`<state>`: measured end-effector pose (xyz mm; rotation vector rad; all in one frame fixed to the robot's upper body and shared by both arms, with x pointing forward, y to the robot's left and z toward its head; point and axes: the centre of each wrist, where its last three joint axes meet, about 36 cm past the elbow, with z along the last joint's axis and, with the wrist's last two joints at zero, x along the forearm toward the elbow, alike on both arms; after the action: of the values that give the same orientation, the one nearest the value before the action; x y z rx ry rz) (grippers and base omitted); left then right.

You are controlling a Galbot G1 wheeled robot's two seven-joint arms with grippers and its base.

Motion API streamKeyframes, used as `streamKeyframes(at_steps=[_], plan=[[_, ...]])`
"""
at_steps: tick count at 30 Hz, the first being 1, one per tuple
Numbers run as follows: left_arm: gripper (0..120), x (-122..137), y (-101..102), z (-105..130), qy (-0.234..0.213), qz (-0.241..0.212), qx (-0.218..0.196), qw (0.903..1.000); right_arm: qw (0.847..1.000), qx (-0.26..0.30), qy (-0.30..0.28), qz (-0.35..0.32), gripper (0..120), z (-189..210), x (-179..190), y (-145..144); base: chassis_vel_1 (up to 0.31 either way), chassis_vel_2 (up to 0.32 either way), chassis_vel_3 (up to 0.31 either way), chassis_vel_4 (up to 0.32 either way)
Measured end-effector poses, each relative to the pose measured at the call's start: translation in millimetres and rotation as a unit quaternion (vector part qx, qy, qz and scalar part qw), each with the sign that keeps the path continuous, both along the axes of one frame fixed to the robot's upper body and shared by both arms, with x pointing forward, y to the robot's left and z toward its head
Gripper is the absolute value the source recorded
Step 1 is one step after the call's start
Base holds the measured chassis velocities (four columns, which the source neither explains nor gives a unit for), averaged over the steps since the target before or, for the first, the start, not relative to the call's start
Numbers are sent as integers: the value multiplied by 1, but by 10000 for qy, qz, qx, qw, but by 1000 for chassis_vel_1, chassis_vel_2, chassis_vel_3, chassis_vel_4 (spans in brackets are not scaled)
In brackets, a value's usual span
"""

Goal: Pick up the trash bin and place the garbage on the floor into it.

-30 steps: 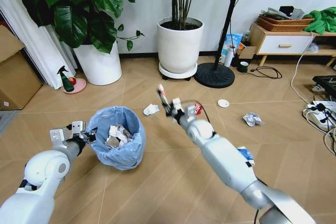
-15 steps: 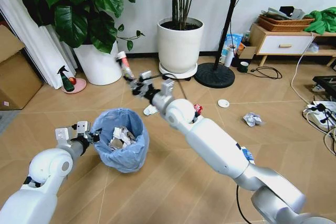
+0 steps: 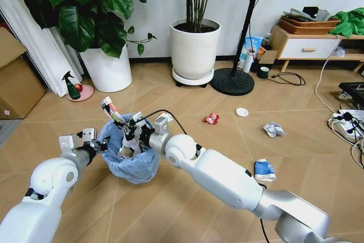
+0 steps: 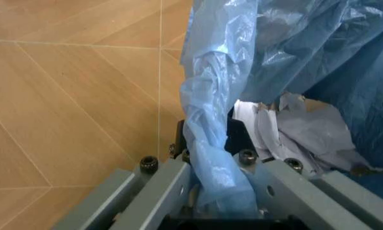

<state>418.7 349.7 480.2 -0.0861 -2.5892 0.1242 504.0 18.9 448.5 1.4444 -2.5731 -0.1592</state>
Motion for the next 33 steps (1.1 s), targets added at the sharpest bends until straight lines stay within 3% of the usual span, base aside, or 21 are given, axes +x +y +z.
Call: streamKeyframes(at_steps=[15,18,21,27,31,33], plan=[[0,0,0,2,-48,15,-5,10000,9999,-6,-69,-107,76,2,0,-2,0,0,0,0],[0,0,0,2,-50,15,-5,10000,9998,16,-102,-174,81,5,1,-3,0,0,0,0],[0,0,2,3,-66,36,4,10000,9980,112,-208,-589,97,22,8,-16,0,0,0,0],[0,-1,3,4,-92,47,-1,9999,9935,154,-305,-1089,100,41,19,-45,0,0,0,0],[0,-2,4,5,-106,48,-18,9999,9822,46,-279,-1857,100,52,25,-94,0,0,0,0],[0,-2,4,5,-108,49,-20,9999,9807,24,-276,-1935,100,52,26,-99,0,0,0,0]])
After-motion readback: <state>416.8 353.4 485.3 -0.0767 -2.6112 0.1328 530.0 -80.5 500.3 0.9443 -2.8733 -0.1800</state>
